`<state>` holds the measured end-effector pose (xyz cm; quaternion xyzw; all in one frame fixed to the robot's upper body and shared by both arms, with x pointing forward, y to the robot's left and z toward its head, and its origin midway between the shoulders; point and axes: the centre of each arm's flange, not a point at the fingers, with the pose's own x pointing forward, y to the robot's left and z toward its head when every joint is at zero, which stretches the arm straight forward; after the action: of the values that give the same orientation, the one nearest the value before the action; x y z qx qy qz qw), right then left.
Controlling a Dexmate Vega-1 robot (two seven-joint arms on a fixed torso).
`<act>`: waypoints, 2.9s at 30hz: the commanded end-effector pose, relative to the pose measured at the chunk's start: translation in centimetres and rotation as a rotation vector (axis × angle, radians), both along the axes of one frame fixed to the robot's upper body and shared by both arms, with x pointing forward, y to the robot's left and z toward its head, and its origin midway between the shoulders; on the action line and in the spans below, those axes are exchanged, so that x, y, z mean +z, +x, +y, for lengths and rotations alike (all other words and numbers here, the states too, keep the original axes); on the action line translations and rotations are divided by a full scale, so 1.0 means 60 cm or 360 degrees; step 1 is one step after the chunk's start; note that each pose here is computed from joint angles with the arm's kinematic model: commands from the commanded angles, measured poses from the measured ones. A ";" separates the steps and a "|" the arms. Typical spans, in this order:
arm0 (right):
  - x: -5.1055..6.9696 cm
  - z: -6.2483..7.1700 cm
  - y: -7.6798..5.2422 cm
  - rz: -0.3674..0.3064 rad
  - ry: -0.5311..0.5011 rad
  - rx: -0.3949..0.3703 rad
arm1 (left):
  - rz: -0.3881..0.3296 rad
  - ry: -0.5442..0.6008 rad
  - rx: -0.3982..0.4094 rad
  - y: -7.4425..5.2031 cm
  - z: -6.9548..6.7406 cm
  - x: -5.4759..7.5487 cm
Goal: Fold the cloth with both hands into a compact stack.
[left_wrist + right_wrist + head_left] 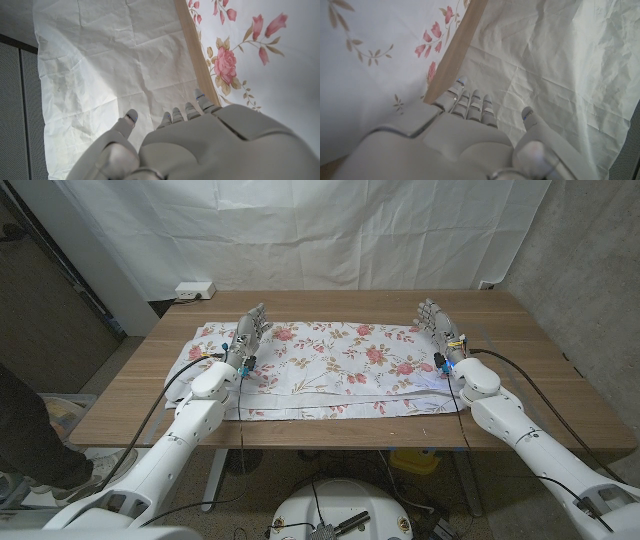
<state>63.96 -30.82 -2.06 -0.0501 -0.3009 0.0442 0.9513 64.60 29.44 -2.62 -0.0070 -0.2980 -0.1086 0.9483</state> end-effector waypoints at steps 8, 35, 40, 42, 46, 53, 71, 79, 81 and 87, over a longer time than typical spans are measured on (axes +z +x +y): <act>0.000 -0.037 -0.026 -0.0007 -0.0200 -0.0294 | -0.0007 0.0021 -0.0016 -0.003 0.003 -0.001; -0.014 -0.076 -0.043 0.0109 -0.0412 -0.0653 | 0.0005 0.0039 -0.0034 0.004 0.005 0.003; -0.013 -0.082 -0.047 0.0148 -0.0438 -0.0701 | 0.0006 0.0041 -0.0037 0.006 0.005 0.004; -0.014 -0.085 -0.049 0.0166 -0.0447 -0.0724 | 0.0006 0.0042 -0.0039 0.006 0.005 0.004; -0.016 -0.091 -0.051 0.0205 -0.0455 -0.0759 | 0.0006 0.0042 -0.0041 0.007 0.004 0.005; -0.022 -0.099 -0.056 0.0290 -0.0479 -0.0831 | 0.0007 0.0047 -0.0040 0.008 0.004 0.007; -0.034 -0.103 -0.058 0.0523 -0.0497 -0.0929 | 0.0007 0.0055 -0.0042 0.008 0.003 0.009; -0.033 -0.102 -0.058 0.0579 -0.0458 -0.0907 | 0.0009 0.0057 -0.0044 0.010 0.001 0.011; -0.034 -0.103 -0.058 0.0586 -0.0424 -0.0875 | 0.0010 0.0058 -0.0046 0.010 0.001 0.011; -0.035 -0.105 -0.057 0.0622 -0.0364 -0.0784 | 0.0014 0.0053 -0.0045 0.011 0.001 0.010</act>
<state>60.51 -37.04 -3.99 -0.2531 -0.1021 -0.1694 0.9470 65.15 29.58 -1.98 0.0049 -0.2937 -0.1265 0.9475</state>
